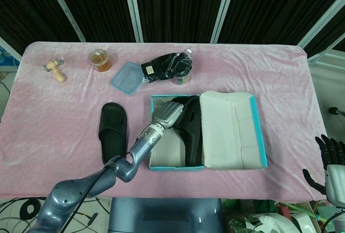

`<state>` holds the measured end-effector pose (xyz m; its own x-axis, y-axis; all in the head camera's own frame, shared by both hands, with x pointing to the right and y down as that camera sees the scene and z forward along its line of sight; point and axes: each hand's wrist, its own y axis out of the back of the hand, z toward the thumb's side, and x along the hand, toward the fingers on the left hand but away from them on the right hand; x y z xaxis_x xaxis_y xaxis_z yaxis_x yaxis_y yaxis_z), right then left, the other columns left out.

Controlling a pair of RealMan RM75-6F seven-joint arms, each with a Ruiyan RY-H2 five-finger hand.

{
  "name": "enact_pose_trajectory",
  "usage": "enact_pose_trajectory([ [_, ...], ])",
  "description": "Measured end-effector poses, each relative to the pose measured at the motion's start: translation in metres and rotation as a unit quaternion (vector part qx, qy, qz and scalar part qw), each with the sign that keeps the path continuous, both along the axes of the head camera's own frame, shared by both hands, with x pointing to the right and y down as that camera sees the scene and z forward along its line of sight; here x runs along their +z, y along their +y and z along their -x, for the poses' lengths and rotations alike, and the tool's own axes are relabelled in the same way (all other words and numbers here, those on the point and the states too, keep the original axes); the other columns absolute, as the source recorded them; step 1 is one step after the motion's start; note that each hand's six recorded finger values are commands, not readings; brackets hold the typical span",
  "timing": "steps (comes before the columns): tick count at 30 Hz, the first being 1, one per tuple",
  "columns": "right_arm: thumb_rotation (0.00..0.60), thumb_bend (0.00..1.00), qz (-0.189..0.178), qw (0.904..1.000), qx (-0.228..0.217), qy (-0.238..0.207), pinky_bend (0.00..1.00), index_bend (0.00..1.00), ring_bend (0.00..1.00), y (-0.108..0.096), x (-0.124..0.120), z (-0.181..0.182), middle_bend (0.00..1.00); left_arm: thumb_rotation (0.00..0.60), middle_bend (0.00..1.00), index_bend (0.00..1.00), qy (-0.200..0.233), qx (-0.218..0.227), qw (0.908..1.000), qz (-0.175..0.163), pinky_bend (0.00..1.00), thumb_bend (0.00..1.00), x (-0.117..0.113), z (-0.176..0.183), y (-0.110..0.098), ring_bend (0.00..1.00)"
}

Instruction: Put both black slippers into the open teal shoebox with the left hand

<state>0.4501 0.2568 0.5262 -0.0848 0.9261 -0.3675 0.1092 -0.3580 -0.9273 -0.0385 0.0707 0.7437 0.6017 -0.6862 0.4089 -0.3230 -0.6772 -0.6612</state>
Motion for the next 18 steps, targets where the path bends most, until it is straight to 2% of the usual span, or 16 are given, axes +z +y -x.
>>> enact_pose_trajectory([
  [3, 0.6, 0.2, -0.001, 1.0, -0.001, -0.001, 0.04, 0.0, 0.0, 0.0, 0.0, 0.0, 0.04, 0.6, 0.0, 0.0, -0.007, 0.009, 0.9999, -0.01, 0.0, 0.0, -0.005, 0.002, 0.0, 0.0],
  [9, 0.6, 0.2, -0.003, 1.0, -0.001, -0.002, 0.04, 0.0, 0.0, 0.0, -0.001, 0.001, 0.04, 0.6, 0.0, 0.0, -0.028, 0.025, 0.999, -0.024, 0.0, 0.0, -0.014, 0.008, 0.001, 0.0],
  [18, 0.6, 0.23, -0.002, 1.0, -0.001, -0.005, 0.04, 0.0, 0.0, 0.001, 0.0, 0.0, 0.04, 0.6, 0.0, 0.0, -0.055, 0.034, 0.9977, -0.018, 0.0, 0.0, -0.03, 0.023, 0.001, 0.0],
])
